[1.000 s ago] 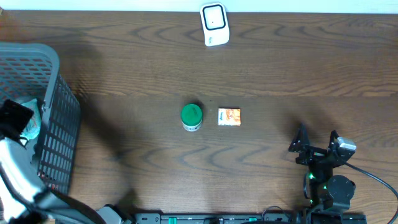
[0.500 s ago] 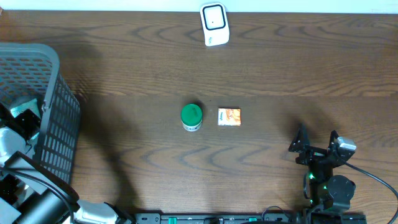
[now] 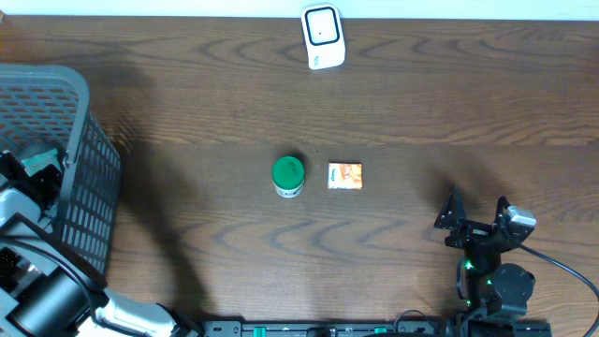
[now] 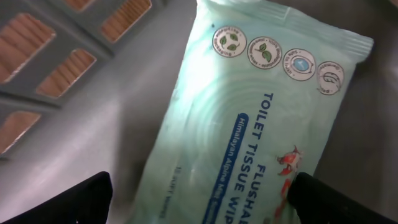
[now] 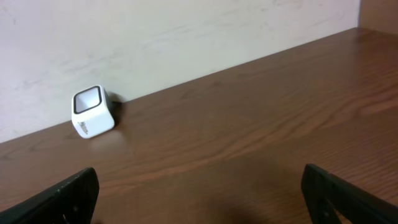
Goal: Scan the item barcode
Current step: 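Reach left gripper into basket and grasp mint-green wipes pack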
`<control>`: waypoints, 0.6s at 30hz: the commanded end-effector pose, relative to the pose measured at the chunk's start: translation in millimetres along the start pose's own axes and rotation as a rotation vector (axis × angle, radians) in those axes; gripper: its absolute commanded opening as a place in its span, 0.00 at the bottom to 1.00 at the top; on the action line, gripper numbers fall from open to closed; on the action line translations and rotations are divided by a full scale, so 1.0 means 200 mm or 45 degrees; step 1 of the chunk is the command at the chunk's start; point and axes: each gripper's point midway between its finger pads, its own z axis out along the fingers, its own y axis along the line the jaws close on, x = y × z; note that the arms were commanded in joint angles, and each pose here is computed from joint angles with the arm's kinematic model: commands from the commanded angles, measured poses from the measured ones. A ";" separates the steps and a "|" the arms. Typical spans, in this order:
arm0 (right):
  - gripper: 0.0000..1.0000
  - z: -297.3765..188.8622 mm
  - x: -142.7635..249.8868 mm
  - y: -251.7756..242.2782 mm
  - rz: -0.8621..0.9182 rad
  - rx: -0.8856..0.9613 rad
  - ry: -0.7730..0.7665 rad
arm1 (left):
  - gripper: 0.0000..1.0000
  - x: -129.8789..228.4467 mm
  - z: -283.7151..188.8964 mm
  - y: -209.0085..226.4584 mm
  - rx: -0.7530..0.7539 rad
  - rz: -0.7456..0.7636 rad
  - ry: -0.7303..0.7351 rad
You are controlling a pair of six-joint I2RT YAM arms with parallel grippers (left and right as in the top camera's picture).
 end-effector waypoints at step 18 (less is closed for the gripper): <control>0.99 0.00 0.01 0.00 0.003 -0.003 0.004 | 0.45 -0.09 -0.02 -0.02 0.032 -0.229 -0.042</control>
